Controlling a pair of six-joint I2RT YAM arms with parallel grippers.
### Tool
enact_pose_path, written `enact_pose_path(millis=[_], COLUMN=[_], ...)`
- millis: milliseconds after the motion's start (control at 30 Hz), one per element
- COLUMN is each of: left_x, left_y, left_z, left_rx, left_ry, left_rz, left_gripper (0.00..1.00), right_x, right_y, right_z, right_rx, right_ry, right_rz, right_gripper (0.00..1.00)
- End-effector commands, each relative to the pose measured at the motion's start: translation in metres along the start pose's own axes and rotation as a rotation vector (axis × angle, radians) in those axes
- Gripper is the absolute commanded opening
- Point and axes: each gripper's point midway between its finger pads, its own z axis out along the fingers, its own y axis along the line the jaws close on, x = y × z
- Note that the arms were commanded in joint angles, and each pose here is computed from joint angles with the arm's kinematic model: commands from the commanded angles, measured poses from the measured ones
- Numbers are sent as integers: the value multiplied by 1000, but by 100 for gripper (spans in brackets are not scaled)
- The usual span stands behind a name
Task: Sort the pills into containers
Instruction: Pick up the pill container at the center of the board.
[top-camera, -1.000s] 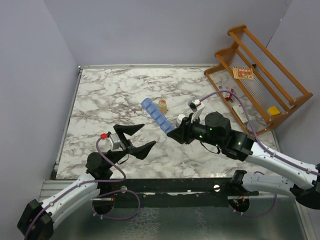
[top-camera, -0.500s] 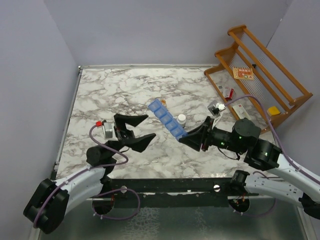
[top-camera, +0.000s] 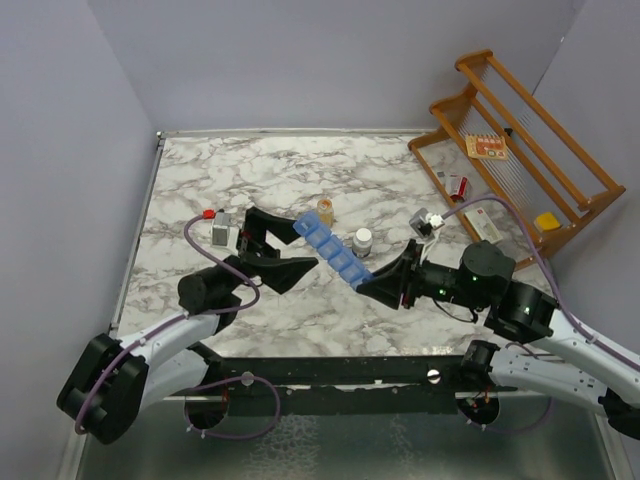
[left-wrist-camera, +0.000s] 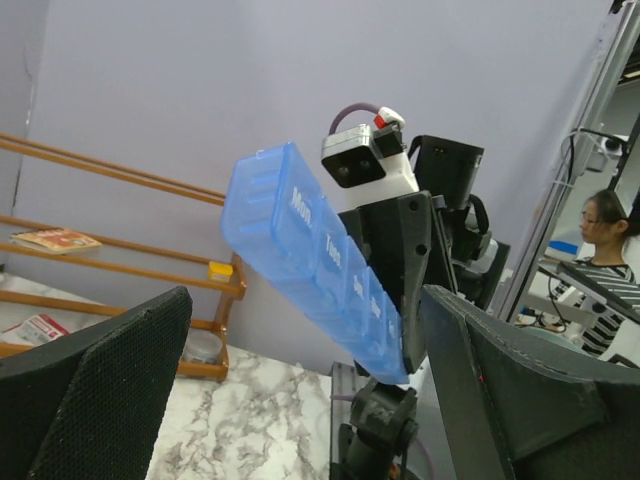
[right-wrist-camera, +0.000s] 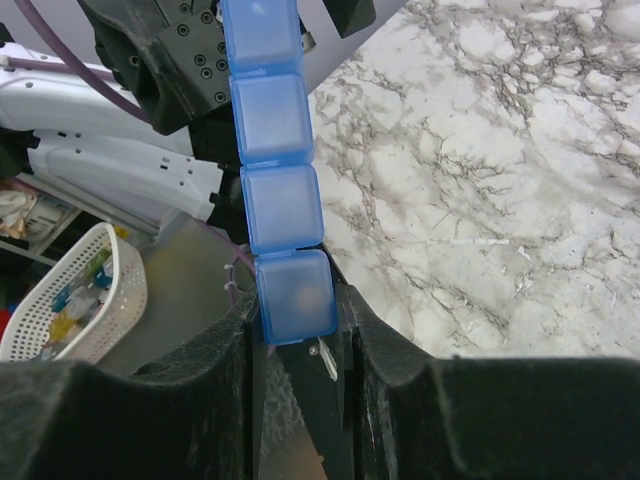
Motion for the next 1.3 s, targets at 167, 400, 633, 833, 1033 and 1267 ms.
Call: enact_pose_path(millis=[167, 400, 633, 833, 1033, 1267], left_x=[-28, -25, -27, -29, -28, -25], left_y=[-47, -40, -37, -39, -39, -36], left_z=[0, 1, 3, 5, 5, 7], left_rx=[188, 172, 160, 171, 169, 163], left_ry=[-89, -83, -97, -97, -94, -72], left_rz=[67, 56, 54, 55, 37, 1], left_gripper=[91, 71, 68, 62, 35, 8], right_x=[2, 2, 6, 9, 9, 7], right_y=[6, 7, 8, 5, 2, 0], right_z=[8, 11, 13, 18, 22, 25], right_rx=[-51, -62, -70, -66, -54, -44], right_ry=[2, 4, 23, 27, 25, 13], right_rz=[-12, -7, 0, 7, 6, 10], right_gripper=[1, 1, 1, 1, 1, 1])
